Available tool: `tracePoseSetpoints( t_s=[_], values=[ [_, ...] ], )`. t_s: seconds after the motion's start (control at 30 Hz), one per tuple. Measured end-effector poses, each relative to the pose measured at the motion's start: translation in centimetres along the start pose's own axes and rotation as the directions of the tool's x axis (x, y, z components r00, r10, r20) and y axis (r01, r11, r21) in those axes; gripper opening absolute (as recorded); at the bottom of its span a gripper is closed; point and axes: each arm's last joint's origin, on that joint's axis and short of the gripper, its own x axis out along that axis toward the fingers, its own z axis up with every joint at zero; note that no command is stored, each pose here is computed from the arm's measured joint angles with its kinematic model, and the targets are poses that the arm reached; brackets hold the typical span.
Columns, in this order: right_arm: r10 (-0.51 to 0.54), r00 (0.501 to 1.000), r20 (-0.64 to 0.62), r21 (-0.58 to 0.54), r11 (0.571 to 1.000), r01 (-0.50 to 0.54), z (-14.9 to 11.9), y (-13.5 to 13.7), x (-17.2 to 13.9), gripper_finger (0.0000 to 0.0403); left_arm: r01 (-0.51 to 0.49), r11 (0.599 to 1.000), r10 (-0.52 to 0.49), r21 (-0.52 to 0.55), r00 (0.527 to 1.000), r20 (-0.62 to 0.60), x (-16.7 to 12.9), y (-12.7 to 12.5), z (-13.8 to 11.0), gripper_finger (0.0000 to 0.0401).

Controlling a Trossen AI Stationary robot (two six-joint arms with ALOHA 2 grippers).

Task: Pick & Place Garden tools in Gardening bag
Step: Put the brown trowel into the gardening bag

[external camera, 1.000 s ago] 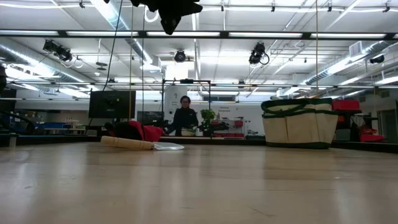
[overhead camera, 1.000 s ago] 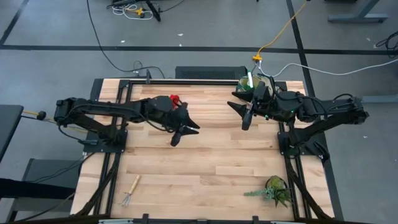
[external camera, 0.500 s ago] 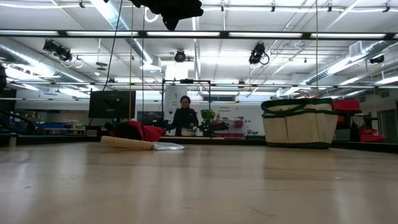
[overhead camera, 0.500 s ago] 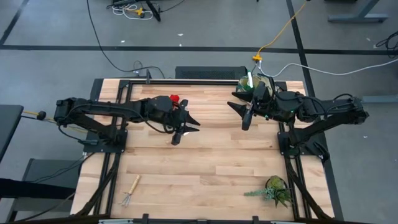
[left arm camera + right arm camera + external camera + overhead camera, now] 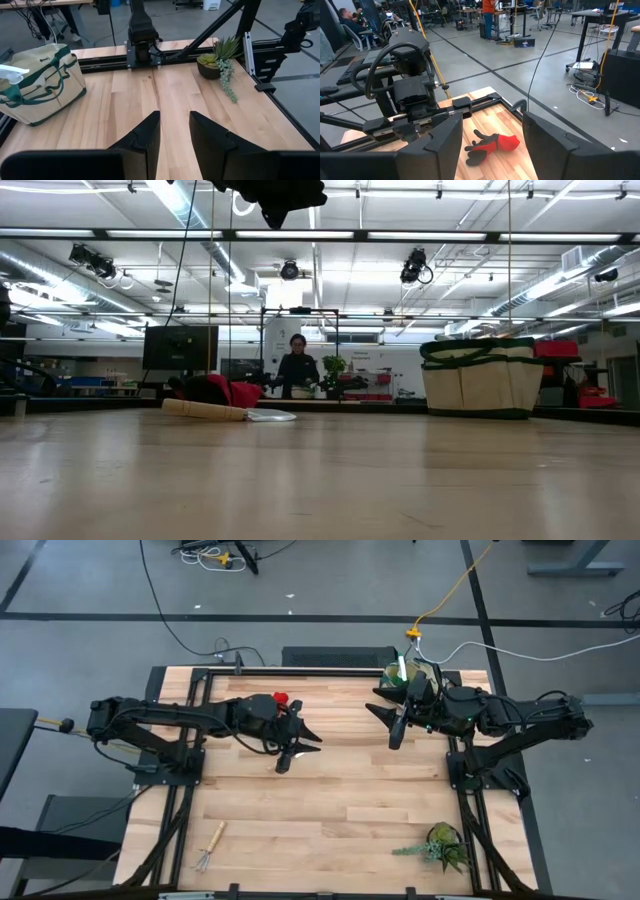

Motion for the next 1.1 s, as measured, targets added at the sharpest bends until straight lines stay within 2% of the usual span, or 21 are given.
tracePoseSetpoints(
  t_s=[0.87, 1.1],
  values=[
    [-0.001, 1.0, 0.0, -0.001, 1.0, 0.001, 0.0, -0.01, 0.0, 0.0207, -0.024, 1.0, 0.024, -0.003, 1.0, -0.001, -0.01, 0.2, -0.03, 0.0112],
    [-0.001, 1.0, 0.0, -0.001, 1.0, 0.001, 0.0, -0.01, 0.0, 0.0207, -0.031, 0.999, 0.03, 0.01, 0.995, 0.093, -0.02, 0.22, 0.89, 0.0112]
  ],
)
